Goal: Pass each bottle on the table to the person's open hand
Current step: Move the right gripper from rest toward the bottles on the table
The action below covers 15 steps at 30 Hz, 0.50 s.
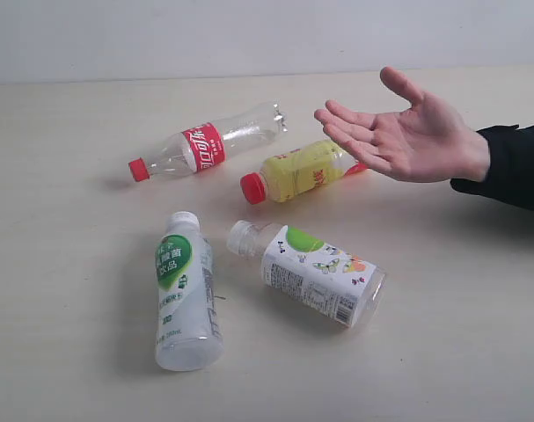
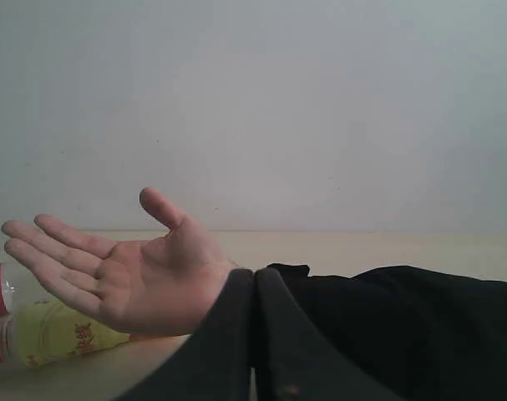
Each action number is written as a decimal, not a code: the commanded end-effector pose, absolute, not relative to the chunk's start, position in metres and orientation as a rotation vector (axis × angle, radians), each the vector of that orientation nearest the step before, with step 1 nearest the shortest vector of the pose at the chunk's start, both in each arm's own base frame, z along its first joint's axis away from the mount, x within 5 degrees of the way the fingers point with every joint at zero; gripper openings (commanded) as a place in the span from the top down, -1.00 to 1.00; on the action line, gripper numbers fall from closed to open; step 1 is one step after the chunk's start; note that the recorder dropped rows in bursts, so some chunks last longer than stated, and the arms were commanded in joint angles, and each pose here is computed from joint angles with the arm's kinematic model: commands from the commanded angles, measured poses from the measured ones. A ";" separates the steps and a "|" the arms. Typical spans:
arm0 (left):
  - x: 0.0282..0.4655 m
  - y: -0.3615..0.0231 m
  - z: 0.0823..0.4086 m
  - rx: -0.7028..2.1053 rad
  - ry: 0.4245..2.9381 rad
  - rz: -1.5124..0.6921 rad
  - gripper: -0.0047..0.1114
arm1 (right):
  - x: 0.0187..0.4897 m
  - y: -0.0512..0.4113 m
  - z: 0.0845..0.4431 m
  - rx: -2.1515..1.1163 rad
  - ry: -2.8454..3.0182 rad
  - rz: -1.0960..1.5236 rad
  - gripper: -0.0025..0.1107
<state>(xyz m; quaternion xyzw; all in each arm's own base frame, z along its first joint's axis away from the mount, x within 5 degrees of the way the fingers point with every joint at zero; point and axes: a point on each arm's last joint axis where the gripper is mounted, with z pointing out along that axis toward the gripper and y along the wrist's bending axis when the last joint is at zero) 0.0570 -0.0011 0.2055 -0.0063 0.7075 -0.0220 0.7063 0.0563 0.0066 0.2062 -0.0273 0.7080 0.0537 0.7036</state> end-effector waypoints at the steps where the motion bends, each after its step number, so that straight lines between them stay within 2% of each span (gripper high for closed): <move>1: 0.056 -0.001 0.206 -0.015 1.565 -0.055 0.92 | 0.056 0.006 0.205 -0.055 1.573 0.116 0.96; 7: 0.056 -0.001 0.206 -0.015 1.565 -0.055 0.92 | 0.056 0.006 0.213 -0.056 1.483 0.109 0.96; 12: 0.056 -0.001 0.206 -0.015 1.565 -0.055 0.92 | 0.054 0.003 0.225 0.257 1.343 0.436 0.96; 15: 0.056 -0.001 0.206 -0.015 1.565 -0.055 0.92 | 0.053 0.001 0.229 0.274 1.289 0.446 0.96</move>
